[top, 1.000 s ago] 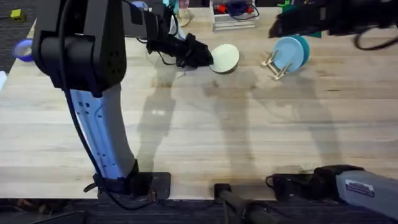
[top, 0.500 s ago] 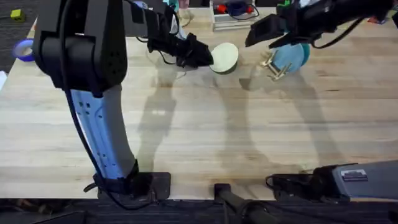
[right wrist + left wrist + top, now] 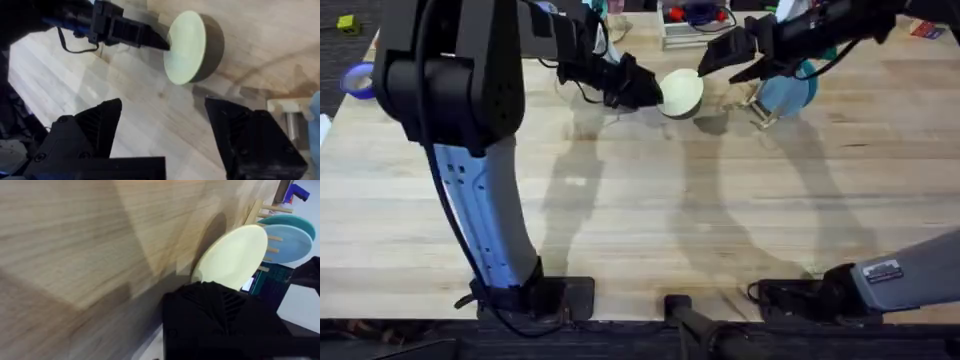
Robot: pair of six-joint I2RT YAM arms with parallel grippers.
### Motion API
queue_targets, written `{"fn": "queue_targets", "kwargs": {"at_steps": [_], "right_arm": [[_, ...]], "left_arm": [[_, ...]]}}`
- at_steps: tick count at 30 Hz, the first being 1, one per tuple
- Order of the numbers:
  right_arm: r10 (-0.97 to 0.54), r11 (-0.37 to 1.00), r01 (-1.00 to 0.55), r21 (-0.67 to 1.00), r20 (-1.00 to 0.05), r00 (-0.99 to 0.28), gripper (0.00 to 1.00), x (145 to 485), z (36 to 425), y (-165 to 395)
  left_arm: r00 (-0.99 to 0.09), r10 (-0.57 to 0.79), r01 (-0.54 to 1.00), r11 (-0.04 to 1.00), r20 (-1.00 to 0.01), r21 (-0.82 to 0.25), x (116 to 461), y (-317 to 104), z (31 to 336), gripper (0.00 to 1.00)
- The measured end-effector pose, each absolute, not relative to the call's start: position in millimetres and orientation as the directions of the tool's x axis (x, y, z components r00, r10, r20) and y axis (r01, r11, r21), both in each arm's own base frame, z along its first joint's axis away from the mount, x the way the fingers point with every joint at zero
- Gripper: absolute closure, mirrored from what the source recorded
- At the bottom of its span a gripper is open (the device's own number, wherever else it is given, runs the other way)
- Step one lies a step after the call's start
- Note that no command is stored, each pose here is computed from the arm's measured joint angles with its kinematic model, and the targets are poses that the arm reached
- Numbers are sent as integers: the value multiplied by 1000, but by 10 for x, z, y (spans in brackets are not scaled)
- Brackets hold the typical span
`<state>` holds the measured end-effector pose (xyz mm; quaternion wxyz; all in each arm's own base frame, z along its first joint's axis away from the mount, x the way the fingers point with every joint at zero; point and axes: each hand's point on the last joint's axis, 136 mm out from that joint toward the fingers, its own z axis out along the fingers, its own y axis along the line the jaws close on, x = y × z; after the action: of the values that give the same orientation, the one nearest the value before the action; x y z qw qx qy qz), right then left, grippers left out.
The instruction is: Pick up the plates from the table one by one and place each into a slot on the dish rack.
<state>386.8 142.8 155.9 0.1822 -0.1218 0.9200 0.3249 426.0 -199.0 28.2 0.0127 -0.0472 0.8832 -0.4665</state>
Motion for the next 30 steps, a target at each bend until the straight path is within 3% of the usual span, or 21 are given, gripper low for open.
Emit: {"fn": "queue_targets", "kwargs": {"at_steps": [10,21,30], "right_arm": [[-93,756,-374,538,-478,-874,7,4033,1608,1446],[-86,759,-313,570,-389,-917,7,4107,1175,1457],[-55,754,-293,588,-388,-920,9,4248,1035,1542]], "left_arm": [[-994,-104,-92,574,39,-814,4254,-1982,272,963],[-994,-106,-96,577,42,-811,4252,-1981,270,963],[-994,-106,-96,577,42,-811,4252,-1981,270,962]]}}
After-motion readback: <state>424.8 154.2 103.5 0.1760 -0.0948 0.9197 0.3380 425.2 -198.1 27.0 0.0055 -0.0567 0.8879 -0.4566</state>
